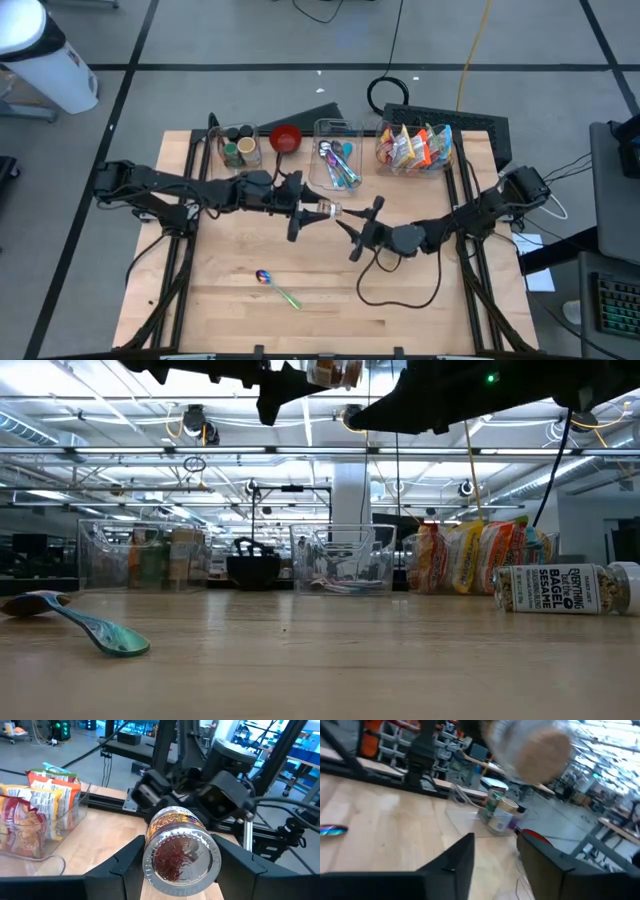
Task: Pick & Place Food Item
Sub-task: Put the yellow and white seasoning bottle into the left transparent bin
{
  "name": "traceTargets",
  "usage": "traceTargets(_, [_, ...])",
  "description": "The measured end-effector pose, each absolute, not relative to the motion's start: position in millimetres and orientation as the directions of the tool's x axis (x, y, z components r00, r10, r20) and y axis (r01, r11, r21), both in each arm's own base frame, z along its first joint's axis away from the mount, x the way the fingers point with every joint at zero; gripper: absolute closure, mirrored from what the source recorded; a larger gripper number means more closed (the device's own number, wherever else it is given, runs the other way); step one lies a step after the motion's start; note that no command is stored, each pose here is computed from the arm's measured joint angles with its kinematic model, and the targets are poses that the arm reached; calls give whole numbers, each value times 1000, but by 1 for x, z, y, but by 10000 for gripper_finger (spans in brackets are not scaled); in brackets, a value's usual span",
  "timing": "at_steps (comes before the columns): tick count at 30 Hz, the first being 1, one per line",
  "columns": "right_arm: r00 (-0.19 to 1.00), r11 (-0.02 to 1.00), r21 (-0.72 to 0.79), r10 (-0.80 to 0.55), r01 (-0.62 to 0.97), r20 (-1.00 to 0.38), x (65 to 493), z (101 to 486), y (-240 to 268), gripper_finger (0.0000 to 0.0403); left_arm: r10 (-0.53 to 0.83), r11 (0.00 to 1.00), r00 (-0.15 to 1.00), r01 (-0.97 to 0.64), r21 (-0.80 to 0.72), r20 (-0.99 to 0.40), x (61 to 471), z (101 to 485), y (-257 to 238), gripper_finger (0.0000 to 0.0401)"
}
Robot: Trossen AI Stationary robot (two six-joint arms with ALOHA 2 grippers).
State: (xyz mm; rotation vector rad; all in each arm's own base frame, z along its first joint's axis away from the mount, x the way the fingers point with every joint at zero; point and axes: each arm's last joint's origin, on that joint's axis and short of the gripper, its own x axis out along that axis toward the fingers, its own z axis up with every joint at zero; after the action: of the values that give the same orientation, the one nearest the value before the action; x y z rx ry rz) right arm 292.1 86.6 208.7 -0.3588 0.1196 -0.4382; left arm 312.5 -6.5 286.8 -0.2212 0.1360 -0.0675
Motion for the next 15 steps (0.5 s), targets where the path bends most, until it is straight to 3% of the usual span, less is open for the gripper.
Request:
traceTargets(9, [935,903,-272,-353,331,-34,299,209,72,385,-84,981,988,59,-185,-131,313,285,-15,204])
traceTargets(15, [943,915,-255,-331,314,-26,300,211,71,394,-53,988,989,33,-149,-135,313,285,-17,204])
